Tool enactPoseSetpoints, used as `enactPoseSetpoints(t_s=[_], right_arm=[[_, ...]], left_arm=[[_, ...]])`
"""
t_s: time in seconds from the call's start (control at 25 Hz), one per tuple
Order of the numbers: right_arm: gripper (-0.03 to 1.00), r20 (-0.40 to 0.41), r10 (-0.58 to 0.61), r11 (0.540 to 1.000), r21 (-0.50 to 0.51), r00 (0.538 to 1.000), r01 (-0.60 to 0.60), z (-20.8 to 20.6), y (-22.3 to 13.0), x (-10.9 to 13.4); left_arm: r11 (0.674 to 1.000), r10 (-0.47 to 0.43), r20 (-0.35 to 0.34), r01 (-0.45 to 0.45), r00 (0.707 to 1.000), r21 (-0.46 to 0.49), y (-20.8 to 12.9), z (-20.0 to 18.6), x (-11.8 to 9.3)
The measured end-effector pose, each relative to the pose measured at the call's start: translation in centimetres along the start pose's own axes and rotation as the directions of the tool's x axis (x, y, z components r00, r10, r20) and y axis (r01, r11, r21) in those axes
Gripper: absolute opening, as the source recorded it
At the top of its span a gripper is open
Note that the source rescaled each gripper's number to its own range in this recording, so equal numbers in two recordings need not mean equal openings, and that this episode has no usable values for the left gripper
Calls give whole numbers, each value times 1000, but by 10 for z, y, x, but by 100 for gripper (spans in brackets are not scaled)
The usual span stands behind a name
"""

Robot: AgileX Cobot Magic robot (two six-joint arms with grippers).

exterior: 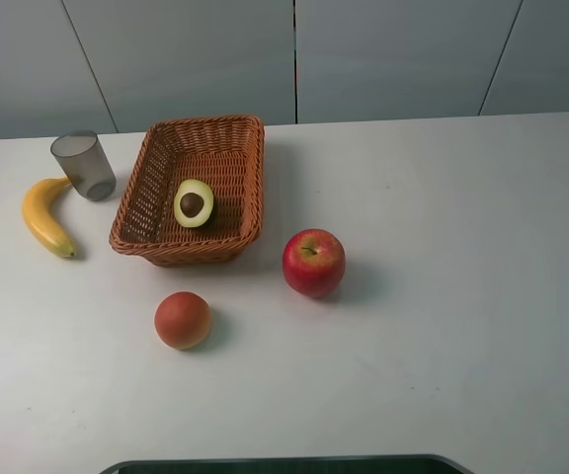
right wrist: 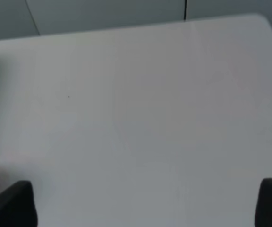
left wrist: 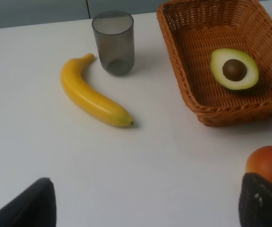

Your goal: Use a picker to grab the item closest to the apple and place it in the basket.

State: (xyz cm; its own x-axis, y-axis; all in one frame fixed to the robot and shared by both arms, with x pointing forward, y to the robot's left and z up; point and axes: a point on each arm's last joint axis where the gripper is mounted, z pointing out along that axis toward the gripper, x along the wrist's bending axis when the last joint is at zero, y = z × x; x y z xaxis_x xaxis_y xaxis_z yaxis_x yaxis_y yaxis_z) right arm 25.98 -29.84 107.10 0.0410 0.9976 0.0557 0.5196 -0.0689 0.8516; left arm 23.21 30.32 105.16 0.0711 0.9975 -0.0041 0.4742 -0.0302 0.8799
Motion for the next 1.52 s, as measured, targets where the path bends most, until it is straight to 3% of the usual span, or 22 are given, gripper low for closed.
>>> enactPoseSetpoints(t_s=[0.28,0.52,1.52], right_arm=[[100,2,-39,987,-156,999,39,-21,-18,-1],[100,-1,-48,997,-64,999,47,-15,-29,-2],[100,-2,-51,997,-59,999,50,-15,-30,-2]], left_arm=[[1000,0,0,0,1000,0,0,0,0],[1000,0,0,0,1000,0,0,0,0],[1000,-2,0,2,1000,0,0,0,0]])
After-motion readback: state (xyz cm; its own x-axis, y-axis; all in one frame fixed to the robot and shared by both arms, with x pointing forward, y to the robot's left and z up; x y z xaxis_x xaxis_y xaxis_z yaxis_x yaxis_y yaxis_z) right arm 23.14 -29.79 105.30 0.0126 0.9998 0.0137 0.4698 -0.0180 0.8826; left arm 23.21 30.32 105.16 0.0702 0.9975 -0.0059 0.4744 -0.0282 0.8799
